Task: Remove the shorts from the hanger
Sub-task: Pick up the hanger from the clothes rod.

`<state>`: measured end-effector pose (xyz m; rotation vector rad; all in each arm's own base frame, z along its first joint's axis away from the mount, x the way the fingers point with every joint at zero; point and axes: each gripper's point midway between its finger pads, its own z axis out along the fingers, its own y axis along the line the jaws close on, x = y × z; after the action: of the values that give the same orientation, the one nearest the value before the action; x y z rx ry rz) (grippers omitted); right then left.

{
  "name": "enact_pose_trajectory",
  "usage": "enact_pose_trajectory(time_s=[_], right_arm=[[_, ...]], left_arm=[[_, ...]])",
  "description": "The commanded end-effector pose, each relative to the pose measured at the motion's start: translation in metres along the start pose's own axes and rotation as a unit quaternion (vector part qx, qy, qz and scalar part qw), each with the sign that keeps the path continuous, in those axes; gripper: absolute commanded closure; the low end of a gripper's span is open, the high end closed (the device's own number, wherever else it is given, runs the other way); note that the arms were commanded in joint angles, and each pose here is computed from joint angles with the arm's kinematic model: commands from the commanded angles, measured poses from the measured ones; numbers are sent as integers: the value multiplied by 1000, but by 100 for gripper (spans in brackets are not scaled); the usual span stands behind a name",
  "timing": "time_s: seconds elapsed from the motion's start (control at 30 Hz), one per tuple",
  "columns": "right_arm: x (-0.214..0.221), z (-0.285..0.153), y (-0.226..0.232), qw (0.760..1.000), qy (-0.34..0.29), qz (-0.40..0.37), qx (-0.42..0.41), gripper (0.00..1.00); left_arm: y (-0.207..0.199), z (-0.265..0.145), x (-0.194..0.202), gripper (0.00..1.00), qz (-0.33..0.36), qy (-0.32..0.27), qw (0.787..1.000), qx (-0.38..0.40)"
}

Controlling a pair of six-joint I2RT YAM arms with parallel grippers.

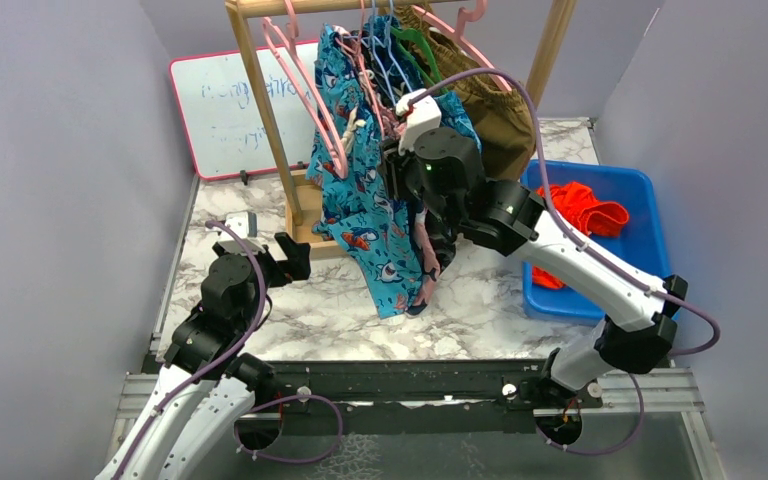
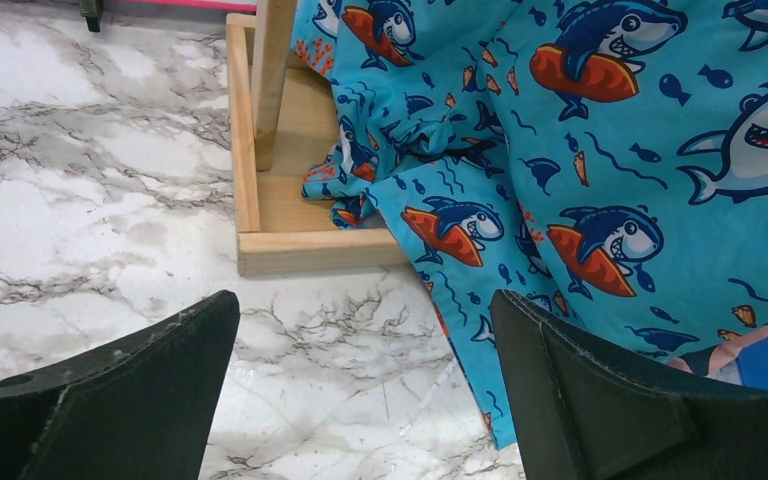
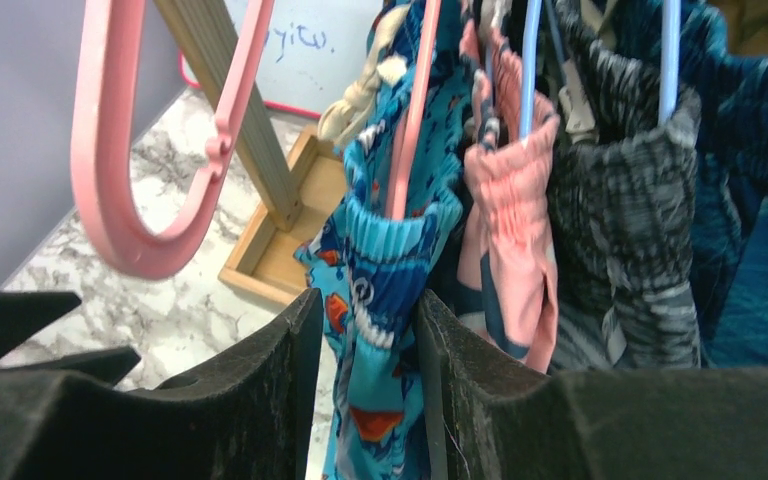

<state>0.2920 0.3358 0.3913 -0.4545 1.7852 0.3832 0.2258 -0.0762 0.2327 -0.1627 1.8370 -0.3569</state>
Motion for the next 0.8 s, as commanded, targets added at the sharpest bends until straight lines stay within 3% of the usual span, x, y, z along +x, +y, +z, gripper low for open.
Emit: enact_pose_trajectory(time_s=[0.0, 0.27, 0.47, 0.77], right_arm=[[-13, 9, -11, 999, -7, -32, 40, 59], [-33, 43, -4, 997, -16, -54, 50, 59], [-39, 58, -15, 998, -20, -38, 49, 70], [-45, 80, -13, 999, -37, -7, 11, 65]], left_arm=[[0, 2, -1, 1, -3, -4, 1000, 0], [0, 3, 0, 1, -2, -2, 1000, -1], [0, 2, -1, 1, -2, -3, 1000, -1], [-1, 4, 2, 1, 0, 3, 1000, 1]])
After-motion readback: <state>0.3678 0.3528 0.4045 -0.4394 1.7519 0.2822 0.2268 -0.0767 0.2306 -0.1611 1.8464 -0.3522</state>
